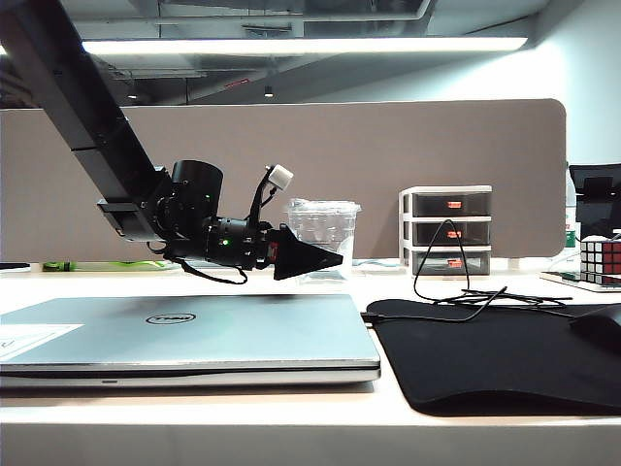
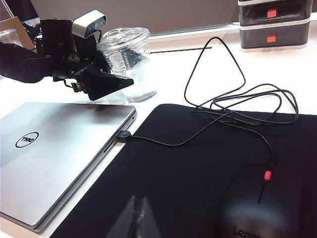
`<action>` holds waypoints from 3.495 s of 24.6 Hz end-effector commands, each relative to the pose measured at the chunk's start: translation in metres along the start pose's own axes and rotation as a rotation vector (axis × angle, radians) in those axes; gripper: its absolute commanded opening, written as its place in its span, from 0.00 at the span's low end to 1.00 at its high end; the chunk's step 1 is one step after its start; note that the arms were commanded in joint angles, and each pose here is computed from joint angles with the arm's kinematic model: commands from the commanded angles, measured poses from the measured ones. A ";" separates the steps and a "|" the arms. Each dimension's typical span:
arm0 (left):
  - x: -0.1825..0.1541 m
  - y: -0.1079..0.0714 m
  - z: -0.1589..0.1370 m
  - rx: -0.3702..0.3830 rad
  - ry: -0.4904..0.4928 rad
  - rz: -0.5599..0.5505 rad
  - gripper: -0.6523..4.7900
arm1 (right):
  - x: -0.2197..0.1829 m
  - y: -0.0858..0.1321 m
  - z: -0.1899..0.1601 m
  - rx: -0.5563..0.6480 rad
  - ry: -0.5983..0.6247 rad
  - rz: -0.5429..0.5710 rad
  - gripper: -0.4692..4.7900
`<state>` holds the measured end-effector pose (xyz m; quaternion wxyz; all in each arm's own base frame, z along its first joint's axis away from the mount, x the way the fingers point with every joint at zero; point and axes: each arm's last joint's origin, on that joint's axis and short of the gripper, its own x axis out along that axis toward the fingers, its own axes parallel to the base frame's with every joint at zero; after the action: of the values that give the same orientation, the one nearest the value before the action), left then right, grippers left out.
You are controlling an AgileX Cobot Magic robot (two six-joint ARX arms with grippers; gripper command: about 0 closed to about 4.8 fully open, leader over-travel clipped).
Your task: Pick up the coffee cup and place it over the laptop.
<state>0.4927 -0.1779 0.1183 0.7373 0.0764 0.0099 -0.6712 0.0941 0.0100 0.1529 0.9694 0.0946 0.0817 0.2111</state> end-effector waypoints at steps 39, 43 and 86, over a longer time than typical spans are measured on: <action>0.004 0.002 0.033 0.010 -0.149 -0.022 0.67 | 0.001 0.000 -0.001 -0.005 -0.001 0.004 0.08; -0.006 0.005 0.037 -0.001 -0.170 -0.067 0.73 | 0.001 0.000 -0.001 -0.005 -0.001 0.004 0.08; -0.105 -0.104 0.060 -0.184 -0.243 0.065 0.74 | 0.001 0.001 -0.001 -0.005 0.001 0.030 0.08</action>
<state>0.3781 -0.0944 0.1755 0.7499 -0.0855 0.0006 -0.6559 0.0938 0.0106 0.1530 0.9671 0.0951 0.0823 0.2212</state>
